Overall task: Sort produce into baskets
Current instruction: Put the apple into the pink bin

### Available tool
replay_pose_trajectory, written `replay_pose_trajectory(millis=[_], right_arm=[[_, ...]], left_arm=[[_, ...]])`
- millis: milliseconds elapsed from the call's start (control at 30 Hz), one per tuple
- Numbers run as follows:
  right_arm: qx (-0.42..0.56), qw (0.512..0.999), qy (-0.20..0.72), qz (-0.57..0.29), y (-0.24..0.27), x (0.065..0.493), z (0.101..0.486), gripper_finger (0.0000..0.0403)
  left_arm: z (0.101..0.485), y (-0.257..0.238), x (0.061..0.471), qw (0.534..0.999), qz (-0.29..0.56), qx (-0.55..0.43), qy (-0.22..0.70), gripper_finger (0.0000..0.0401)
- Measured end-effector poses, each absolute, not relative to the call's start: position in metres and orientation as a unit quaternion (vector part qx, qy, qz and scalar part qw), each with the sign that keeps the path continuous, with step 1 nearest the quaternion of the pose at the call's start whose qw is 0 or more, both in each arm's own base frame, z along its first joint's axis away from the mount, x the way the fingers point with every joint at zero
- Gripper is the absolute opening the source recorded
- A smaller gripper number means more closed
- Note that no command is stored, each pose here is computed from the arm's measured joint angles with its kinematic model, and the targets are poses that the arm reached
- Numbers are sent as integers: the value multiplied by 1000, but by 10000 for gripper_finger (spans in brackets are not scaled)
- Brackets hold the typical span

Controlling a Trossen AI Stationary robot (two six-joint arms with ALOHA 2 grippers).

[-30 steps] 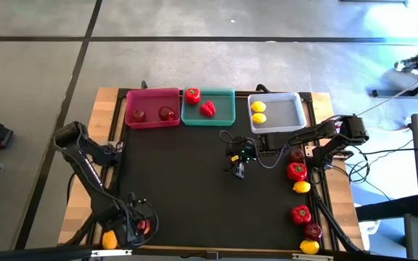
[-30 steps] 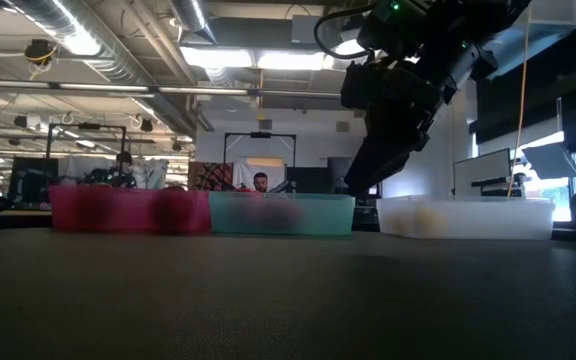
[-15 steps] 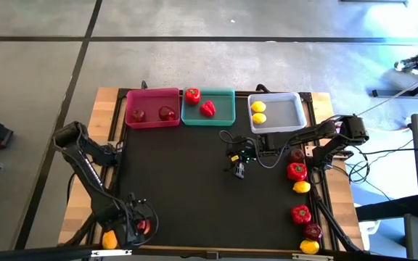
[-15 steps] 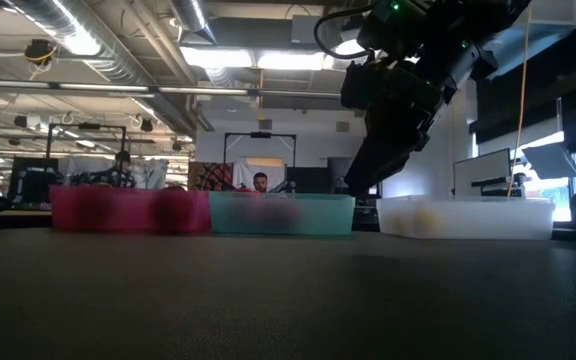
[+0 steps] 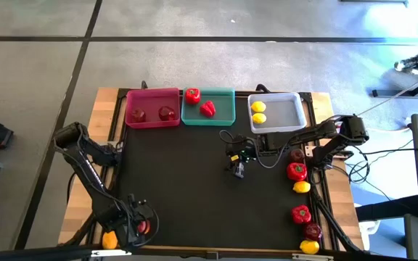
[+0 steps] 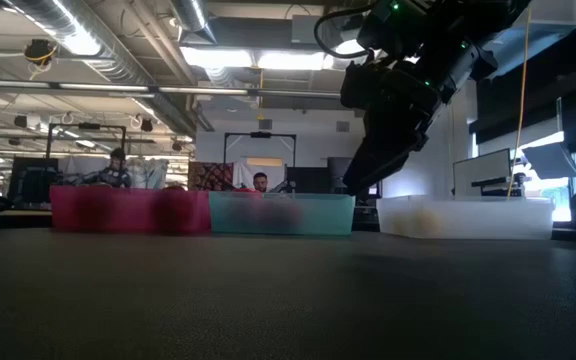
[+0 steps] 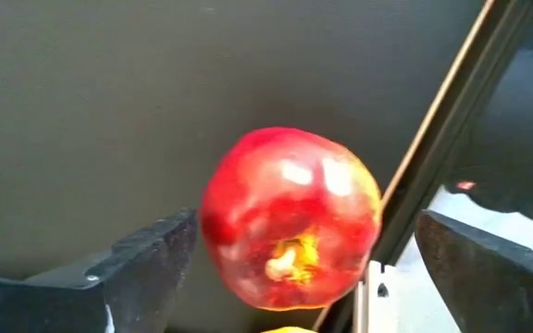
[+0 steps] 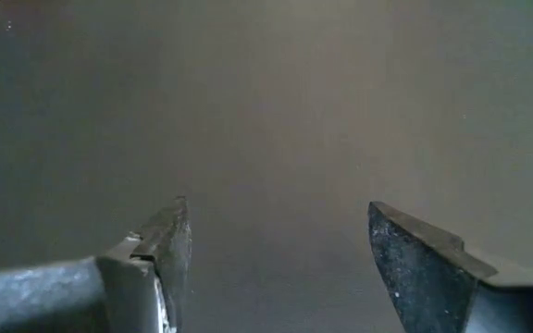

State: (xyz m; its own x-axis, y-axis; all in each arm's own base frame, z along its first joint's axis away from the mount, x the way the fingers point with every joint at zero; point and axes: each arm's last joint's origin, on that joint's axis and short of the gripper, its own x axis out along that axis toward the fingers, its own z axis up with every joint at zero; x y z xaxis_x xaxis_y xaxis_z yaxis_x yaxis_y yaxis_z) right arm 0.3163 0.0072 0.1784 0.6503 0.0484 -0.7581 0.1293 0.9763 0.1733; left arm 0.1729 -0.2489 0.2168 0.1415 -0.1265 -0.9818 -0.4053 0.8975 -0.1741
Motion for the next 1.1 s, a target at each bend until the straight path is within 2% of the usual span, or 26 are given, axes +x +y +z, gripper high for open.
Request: replay_pose_trajectory(millis=[433, 833, 1100], right_arm=[[106, 903, 416, -23, 7, 316, 179, 260], [106, 904, 413, -23, 7, 317, 179, 260], [106, 906, 410, -26, 7, 317, 180, 260]], left_arm=[[216, -250, 172, 727, 99, -200, 649, 389], [186, -259, 177, 706, 109, -159, 682, 387], [185, -252, 183, 706, 117, -152, 682, 343]])
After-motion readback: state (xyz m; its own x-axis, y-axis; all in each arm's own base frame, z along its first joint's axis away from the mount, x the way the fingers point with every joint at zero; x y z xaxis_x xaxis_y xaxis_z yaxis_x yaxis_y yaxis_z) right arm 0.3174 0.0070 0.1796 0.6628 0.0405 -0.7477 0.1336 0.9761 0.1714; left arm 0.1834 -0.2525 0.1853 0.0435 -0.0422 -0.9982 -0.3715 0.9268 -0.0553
